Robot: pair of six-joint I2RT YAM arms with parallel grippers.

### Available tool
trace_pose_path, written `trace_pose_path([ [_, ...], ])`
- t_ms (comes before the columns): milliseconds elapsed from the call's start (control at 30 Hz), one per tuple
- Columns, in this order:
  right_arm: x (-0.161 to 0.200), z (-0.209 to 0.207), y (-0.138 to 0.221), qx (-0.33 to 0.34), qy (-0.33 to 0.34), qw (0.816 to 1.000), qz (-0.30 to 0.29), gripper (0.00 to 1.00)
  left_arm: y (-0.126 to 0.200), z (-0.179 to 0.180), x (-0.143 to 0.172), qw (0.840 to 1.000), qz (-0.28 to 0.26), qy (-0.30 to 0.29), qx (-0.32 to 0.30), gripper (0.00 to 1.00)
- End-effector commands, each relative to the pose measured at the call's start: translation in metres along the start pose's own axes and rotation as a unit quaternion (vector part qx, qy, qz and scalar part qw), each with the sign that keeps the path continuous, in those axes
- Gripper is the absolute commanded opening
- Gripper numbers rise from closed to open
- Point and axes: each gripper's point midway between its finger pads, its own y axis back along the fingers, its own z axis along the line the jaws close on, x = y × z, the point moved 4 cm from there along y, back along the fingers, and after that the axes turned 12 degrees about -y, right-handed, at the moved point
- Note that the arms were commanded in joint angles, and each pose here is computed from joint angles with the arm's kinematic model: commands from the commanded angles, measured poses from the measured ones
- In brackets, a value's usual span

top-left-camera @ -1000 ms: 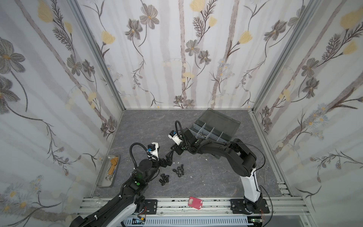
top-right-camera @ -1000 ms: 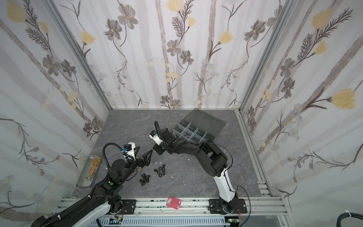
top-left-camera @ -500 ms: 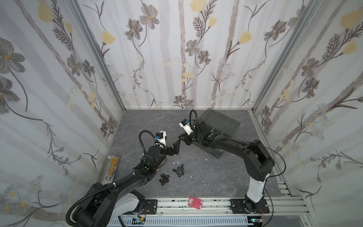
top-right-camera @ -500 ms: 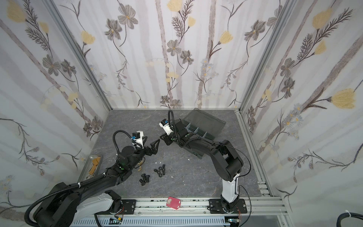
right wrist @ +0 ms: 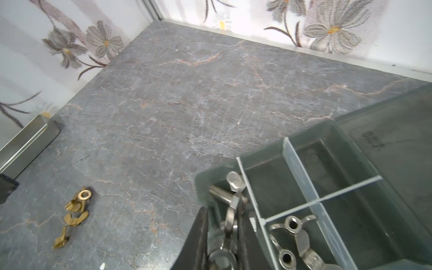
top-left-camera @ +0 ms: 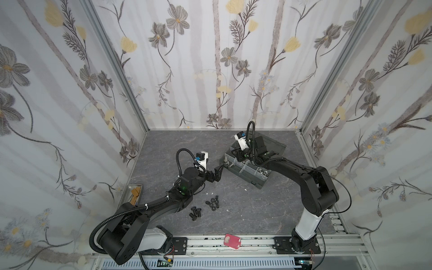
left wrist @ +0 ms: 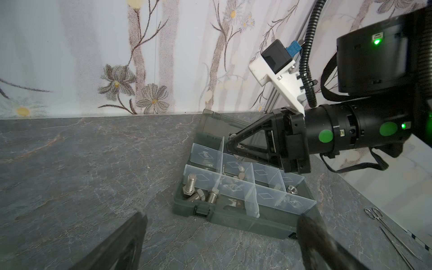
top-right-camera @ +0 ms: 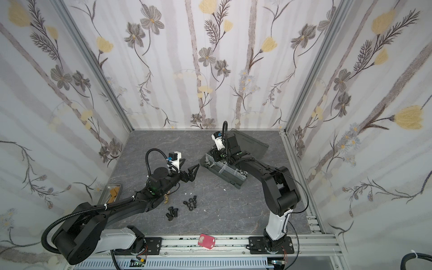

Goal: Sort the screws and nuts into containers
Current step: Place the nut into the container.

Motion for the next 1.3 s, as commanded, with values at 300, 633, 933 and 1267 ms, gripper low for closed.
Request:
trace_pose_path([
  [300,0.005,-0.063,-0.001,0.097,-0.058,0.993,0.03,0.01,0.025,0.015,0.006,0.998,0.006,0.002,-0.058,1.0],
  [633,0.028,-0.072,-0.006,0.11,-0.071,0.99,0.055,0.27,0.041,0.045,0.026,0.983,0.093,0.068,-0.141,1.0],
  [933,0.016,-0.049,0.011,0.089,-0.057,0.994,0.04,0.41,0.065,0.034,0.024,0.986,0.109,0.067,-0.107,1.0],
  [1267,0.145,0.104,0.016,-0.114,0.123,0.973,0.161,0.4,0.114,0.01,0.052,0.993,0.063,0.103,-0.017,1.0],
])
